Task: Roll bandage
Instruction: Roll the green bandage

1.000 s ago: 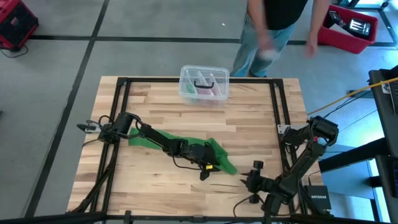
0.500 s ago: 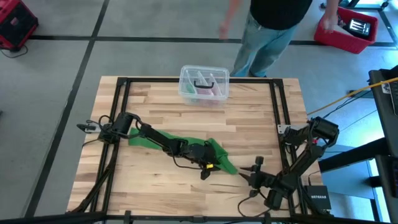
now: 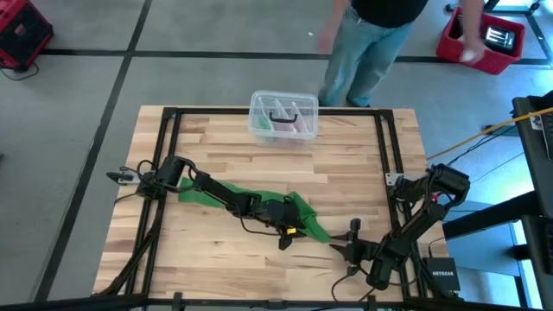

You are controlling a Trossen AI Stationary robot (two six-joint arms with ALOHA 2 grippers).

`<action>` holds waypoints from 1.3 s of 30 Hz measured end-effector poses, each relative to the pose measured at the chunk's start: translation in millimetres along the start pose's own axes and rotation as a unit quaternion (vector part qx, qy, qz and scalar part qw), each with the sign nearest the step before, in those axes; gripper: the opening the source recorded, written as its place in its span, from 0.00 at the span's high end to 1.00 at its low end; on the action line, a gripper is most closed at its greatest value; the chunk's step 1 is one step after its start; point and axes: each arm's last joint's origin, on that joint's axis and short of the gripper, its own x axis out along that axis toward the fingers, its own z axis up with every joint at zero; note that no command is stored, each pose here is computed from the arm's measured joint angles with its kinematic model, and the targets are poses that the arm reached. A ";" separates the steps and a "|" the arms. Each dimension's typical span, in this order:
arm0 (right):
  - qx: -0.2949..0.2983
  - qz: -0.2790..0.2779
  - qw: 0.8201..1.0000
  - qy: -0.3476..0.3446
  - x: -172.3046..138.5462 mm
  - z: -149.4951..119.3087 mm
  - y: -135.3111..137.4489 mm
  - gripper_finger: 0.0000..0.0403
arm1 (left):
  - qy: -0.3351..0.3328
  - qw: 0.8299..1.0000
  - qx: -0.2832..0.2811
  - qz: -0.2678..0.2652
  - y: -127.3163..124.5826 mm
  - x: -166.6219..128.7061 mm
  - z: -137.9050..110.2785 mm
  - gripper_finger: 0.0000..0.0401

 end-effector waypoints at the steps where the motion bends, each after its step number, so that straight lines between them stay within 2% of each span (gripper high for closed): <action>1: -0.003 -0.006 1.000 0.000 2.5 -0.9 0.7 0.70 | 0.000 1.000 -0.002 0.000 0.0 0.0 0.0 0.63; 9: -0.005 -0.055 0.998 -0.001 24.6 8.3 3.9 0.70 | 0.001 1.000 -0.011 -0.001 -0.6 0.0 -0.4 0.63; 20: -0.036 -0.094 0.995 -0.006 30.0 10.7 -2.3 0.70 | -0.003 1.000 -0.011 0.005 -0.3 0.0 -0.2 0.63; 26: -0.030 -0.053 0.997 0.048 39.3 11.3 -5.9 0.70 | -0.002 1.000 -0.010 0.004 -1.3 0.1 -0.8 0.63; 39: -0.042 -0.065 0.995 0.067 43.1 9.7 -11.8 0.70 | -0.001 1.000 -0.006 0.004 -1.9 0.1 -1.3 0.63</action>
